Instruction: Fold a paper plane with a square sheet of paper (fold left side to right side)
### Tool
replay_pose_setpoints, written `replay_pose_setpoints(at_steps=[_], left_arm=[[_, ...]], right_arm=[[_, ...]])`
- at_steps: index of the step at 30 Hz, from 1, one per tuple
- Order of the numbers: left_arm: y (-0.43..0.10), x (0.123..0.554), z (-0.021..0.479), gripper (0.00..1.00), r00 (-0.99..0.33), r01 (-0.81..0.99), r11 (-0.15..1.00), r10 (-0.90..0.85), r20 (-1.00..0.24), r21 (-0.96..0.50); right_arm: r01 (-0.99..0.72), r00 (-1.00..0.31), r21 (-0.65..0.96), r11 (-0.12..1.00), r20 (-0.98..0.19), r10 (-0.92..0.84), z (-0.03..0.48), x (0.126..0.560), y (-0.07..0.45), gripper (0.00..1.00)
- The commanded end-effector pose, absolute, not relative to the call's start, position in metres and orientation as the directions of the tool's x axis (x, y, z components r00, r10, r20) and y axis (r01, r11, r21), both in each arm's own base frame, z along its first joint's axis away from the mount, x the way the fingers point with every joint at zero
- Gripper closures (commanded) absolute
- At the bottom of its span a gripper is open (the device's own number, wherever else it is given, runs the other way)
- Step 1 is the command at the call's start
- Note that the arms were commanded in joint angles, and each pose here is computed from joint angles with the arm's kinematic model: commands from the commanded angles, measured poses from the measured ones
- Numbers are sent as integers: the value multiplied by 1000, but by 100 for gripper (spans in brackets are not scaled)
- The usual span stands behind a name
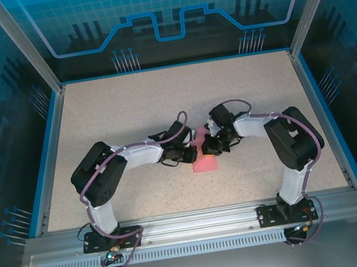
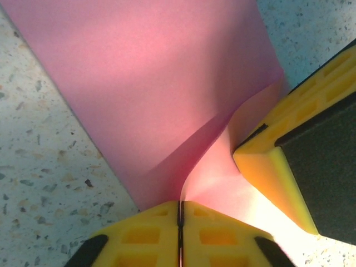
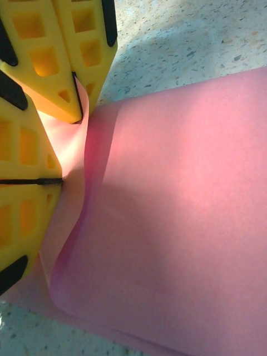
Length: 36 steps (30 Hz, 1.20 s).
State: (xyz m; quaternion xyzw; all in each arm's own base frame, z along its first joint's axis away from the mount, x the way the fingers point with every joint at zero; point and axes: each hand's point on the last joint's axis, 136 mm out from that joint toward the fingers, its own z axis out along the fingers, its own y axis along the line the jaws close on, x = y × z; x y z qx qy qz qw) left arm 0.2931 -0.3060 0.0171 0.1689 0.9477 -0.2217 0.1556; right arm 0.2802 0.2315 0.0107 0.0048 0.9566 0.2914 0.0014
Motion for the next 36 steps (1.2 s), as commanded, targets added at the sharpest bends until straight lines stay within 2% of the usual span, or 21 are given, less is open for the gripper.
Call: replay_pose_setpoints(at_steps=[1, 5, 10, 15, 21, 25, 36], left_arm=[[-298, 289, 27, 84, -897, 390, 848, 260, -358, -359], [-296, 291, 52, 72, -884, 396, 847, 247, -397, -355], [-292, 283, 77, 72, -872, 410, 829, 235, -429, -380], [-307, 258, 85, 72, -894, 417, 748, 234, -382, -516], [-333, 241, 78, 72, -927, 373, 648, 228, -298, -665], [-338, 240, 61, 72, -939, 344, 653, 241, -246, -675], [-327, 240, 28, 72, -951, 311, 719, 236, -202, -621]], right_arm=[[40, -997, 467, 883, 76, 5, -12, 261, 217, 92], [39, -997, 468, 883, 75, 4, -12, 261, 217, 92], [36, -997, 476, 878, 72, 3, -11, 262, 218, 92], [37, -997, 481, 876, 71, 3, -11, 263, 220, 92], [38, -997, 480, 876, 74, 3, -11, 262, 219, 92], [37, -997, 480, 877, 75, 1, -11, 262, 219, 92], [35, -997, 474, 880, 74, 0, -10, 261, 218, 92]])
